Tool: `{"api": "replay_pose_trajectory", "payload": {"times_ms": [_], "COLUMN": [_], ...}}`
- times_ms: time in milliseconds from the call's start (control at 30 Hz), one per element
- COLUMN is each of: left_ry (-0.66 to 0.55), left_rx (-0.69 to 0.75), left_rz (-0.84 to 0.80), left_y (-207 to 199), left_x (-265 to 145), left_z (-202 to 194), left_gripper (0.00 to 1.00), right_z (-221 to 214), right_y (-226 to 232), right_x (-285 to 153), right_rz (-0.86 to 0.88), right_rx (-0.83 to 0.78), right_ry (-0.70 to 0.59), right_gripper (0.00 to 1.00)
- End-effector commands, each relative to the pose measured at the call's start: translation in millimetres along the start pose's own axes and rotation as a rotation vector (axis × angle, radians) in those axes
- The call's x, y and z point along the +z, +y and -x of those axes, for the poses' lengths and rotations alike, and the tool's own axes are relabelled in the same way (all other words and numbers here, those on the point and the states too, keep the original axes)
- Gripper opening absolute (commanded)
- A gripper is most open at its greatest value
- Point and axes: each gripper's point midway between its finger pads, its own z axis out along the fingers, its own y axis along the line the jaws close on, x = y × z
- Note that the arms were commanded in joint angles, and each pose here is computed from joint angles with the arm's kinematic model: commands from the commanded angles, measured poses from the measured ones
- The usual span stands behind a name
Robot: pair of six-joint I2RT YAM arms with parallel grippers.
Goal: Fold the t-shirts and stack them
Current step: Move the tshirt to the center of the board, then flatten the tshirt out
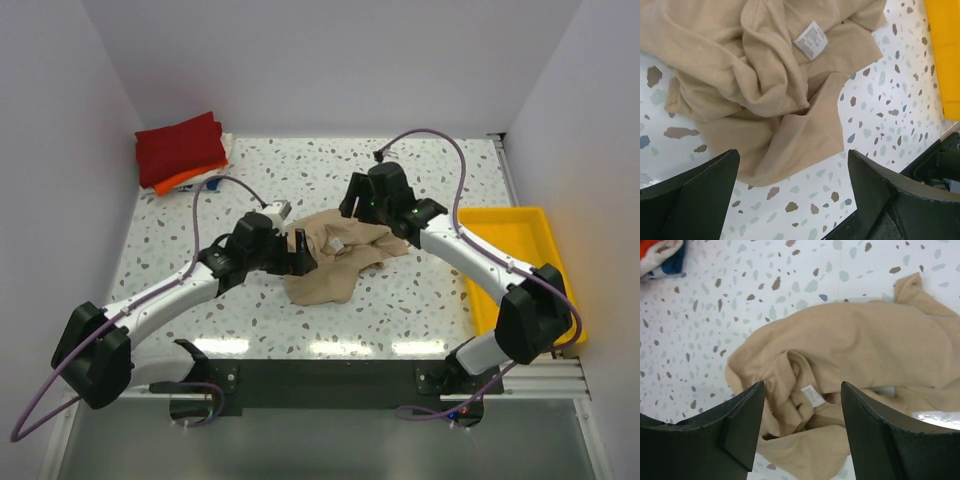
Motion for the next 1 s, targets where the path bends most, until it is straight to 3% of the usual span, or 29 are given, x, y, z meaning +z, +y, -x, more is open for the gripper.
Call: {"api": "replay_pose_trajectory", "payload": {"times_ms": [0,200,567,667,733,900,967], "left_ry": [-0.002,0.044,0.032,0.034,0.026,0.042,0.039], "left_rx": [-0.018,-0.049,-0.067,-0.074,-0.079,-0.091,-0.092], "left_rz": [-0.022,0.034,0.035,0.02,0.004,-0.01,-0.006], "left_y": [-3.1,19.2,30.2,28.4,25.7,24.1,23.9], "left_x": [11.2,23.3,42.9,46.0,47.4,50.9,49.4], "left_z": [-10.4,-39.6,-52.7,-53.6,-52.9,-56.2,-55.3], "left_gripper": [0.94,0.91,0.81,0.71,0.59,0.19,0.05], "right_z": [-16.5,-39.6,-69.4,-78.0,-82.7,-89.0,-85.5], "right_y": [-4.7,13.5,51.1,44.9,45.0,41.2,40.1], "right_x": [15.4,43.3,53.2,58.0,59.2,67.0,68.9], "right_rz": [0.072,0.189,0.205,0.182,0.182,0.161,0.145], "right_rx": [-0.062,-0.13,-0.221,-0.209,-0.211,-0.209,-0.203], "right_ry": [0.101,0.193,0.245,0.262,0.274,0.289,0.279], "right_gripper": [0.66,0.61,0.59,0.58,0.57,0.49,0.39]}}
